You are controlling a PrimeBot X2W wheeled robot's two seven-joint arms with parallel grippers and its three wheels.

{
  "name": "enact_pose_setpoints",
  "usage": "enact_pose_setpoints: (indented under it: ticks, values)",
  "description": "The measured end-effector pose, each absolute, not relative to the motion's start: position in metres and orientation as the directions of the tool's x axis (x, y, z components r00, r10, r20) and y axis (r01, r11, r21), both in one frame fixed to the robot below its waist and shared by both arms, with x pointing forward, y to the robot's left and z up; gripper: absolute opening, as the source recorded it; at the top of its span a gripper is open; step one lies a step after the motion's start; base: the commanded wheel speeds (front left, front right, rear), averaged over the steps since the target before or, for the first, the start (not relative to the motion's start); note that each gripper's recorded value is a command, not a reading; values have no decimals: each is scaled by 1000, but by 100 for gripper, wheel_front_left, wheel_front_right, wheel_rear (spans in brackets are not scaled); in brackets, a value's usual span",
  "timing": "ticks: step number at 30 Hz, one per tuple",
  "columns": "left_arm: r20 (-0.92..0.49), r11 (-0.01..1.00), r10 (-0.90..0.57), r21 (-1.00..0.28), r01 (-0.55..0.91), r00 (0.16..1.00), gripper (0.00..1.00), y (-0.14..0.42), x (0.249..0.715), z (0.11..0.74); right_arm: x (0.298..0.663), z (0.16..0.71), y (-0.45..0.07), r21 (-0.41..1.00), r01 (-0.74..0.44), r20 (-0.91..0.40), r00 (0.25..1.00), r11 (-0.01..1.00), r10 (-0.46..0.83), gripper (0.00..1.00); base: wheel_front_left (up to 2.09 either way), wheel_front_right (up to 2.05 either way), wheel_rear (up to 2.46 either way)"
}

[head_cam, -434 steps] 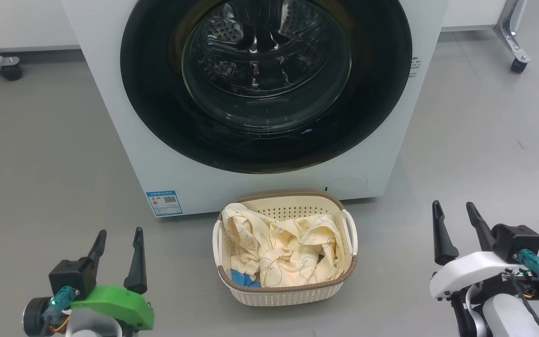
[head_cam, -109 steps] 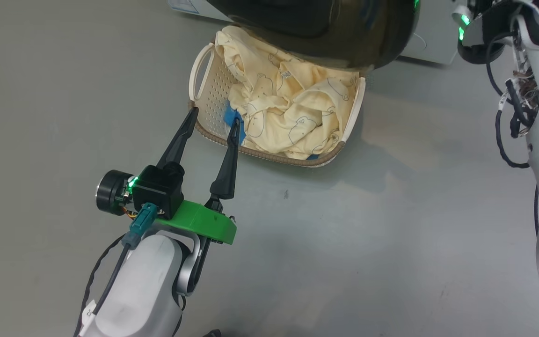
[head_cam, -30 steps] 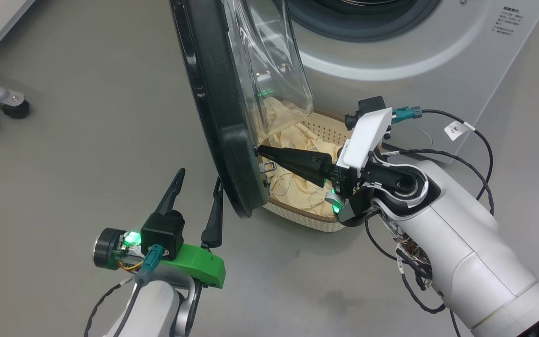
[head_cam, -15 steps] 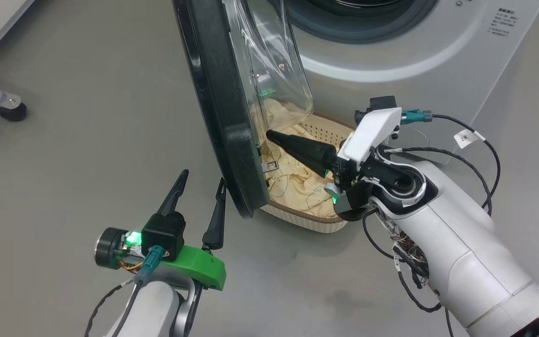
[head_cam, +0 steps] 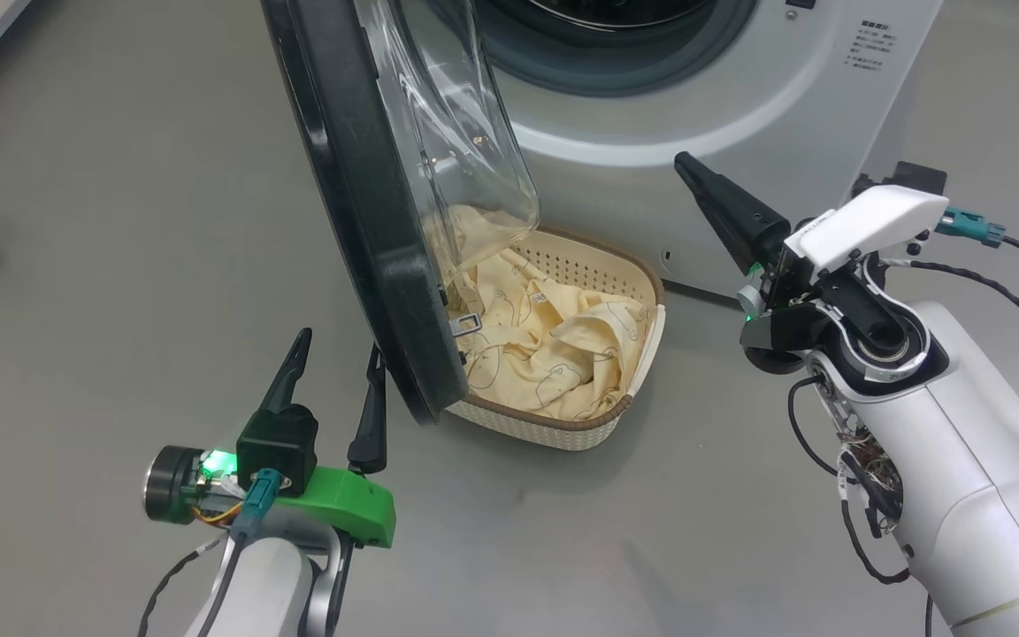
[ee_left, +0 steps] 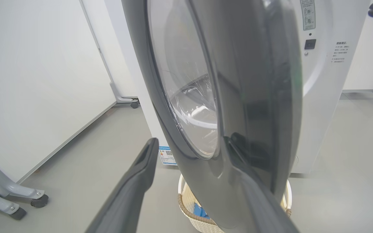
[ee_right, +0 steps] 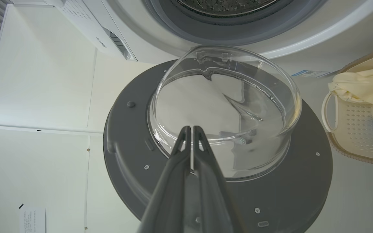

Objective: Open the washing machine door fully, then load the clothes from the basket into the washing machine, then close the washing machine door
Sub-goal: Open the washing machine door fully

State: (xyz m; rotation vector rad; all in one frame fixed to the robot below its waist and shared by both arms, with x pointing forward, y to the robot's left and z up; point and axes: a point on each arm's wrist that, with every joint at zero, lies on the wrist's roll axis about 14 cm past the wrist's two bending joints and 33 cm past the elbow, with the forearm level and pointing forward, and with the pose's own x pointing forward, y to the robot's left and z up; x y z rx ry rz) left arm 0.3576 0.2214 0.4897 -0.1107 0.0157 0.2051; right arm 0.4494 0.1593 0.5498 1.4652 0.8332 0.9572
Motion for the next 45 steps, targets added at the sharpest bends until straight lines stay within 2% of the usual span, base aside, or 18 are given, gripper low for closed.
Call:
enact_pose_setpoints:
  ticks: [1, 2, 3, 4, 9, 15, 22, 28, 33, 39, 45]
  values:
    - [-31, 974, 200, -107, -202, 979, 100, 220, 357, 488, 453, 552, 152, 994, -37, 112, 446, -107, 888, 36, 0, 0, 0]
    - [-36, 974, 198, -108, -201, 979, 100, 220, 356, 486, 456, 556, 146, 992, -57, 123, 469, -109, 875, 61, 0, 0, 0]
    - [-39, 973, 198, -110, -201, 979, 100, 219, 356, 485, 457, 560, 142, 991, -79, 134, 485, -109, 864, 97, 0, 0, 0]
    - [-41, 973, 198, -108, -202, 979, 100, 219, 355, 484, 458, 565, 137, 989, -103, 144, 502, -107, 853, 100, 0, 0, 0]
    - [-39, 975, 190, -106, -193, 981, 100, 216, 352, 484, 464, 564, 103, 983, -182, 142, 614, -35, 777, 100, 0, 0, 0]
    - [-39, 974, 193, -110, -196, 980, 100, 216, 346, 483, 462, 545, 64, 939, -293, 94, 718, 177, 689, 100, 0, 0, 0]
    - [-32, 970, 213, -112, -216, 976, 100, 222, 335, 484, 445, 521, 35, 825, -396, 65, 776, 404, 628, 100, 0, 0, 0]
    - [-28, 963, 241, -118, -243, 970, 100, 231, 325, 484, 433, 505, 16, 562, -554, 33, 757, 614, 652, 100, 0, 0, 0]
    - [-23, 960, 251, -121, -252, 968, 100, 235, 322, 484, 436, 504, 3, 376, -571, 1, 788, 730, 616, 100, 0, 0, 0]
    - [-29, 958, 261, -115, -263, 965, 100, 241, 318, 481, 449, 540, -23, 207, -517, 104, 856, 831, 507, 100, 0, 0, 0]
    - [-30, 961, 251, -113, -252, 968, 100, 237, 318, 480, 427, 530, -32, 151, -489, 92, 872, 859, 481, 100, 0, 0, 0]
